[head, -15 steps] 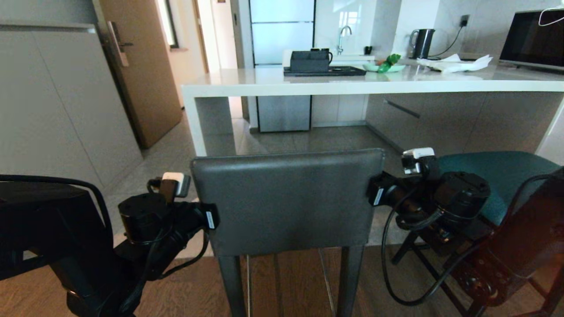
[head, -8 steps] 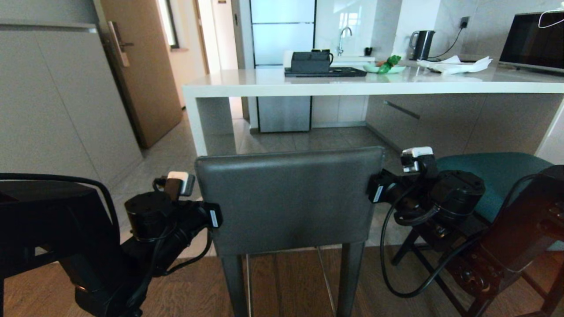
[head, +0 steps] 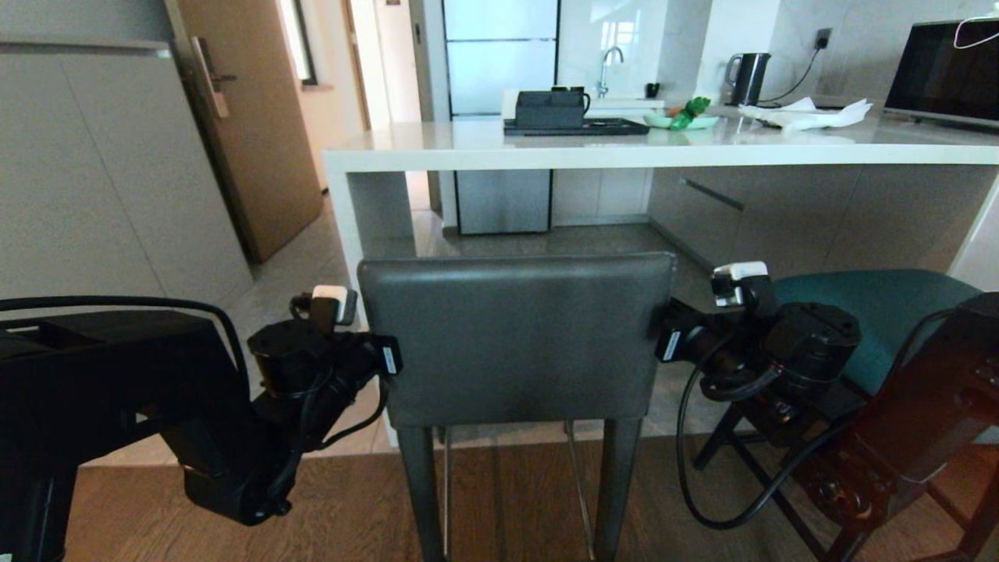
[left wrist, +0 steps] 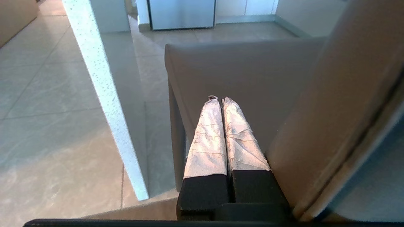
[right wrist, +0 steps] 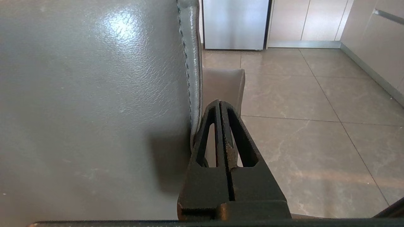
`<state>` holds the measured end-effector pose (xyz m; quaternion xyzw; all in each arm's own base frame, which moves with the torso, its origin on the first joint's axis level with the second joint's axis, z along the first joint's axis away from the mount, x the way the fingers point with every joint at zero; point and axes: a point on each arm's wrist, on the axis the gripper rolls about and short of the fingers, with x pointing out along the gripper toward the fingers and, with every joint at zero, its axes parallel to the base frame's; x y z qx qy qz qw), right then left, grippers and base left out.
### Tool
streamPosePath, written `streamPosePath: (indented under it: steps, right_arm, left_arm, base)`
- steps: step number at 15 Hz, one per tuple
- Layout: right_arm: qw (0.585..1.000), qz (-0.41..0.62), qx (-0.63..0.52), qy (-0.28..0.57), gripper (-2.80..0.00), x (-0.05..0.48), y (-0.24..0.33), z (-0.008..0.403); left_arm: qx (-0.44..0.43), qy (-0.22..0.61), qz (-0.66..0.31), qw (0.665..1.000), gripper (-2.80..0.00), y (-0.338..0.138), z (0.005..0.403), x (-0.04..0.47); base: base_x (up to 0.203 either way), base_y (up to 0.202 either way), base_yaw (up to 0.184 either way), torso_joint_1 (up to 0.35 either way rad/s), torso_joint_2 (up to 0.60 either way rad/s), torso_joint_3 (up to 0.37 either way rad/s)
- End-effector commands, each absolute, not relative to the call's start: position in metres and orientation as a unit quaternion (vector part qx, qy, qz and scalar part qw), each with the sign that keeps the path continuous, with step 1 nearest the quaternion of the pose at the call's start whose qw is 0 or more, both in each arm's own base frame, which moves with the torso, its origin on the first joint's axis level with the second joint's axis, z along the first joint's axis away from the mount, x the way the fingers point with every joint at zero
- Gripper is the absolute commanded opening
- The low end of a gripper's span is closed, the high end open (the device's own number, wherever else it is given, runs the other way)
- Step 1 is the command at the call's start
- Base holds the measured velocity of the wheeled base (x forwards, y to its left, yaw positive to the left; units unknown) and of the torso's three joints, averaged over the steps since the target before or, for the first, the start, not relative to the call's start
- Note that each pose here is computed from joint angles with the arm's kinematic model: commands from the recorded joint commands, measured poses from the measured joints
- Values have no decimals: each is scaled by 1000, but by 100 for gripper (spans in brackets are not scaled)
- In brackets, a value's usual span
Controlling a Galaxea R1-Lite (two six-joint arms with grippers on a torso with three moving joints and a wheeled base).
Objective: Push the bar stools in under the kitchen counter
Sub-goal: Push the gray chair back under the dining table
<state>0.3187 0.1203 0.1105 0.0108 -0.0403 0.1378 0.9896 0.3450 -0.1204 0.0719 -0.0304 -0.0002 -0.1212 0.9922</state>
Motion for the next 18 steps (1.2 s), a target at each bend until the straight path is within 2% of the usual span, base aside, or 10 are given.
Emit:
streamPosePath:
  steps: [1, 11, 18]
  right_arm:
    - [990, 136, 12, -47, -280, 319, 120, 112]
    - [990, 133, 13, -49, -280, 324, 120, 111]
    - [990, 133, 12, -46, -280, 325, 120, 109]
  left_arm:
    - [-30, 4, -118, 993, -280, -119, 67, 347]
    - [-23, 9, -115, 993, -280, -114, 71, 338]
    - [-23, 11, -116, 993, -280, -114, 70, 337]
  base:
    - [0, 0, 0, 0, 0, 0]
    - [0, 0, 0, 0, 0, 0]
    - [173, 0, 2, 1, 2, 2]
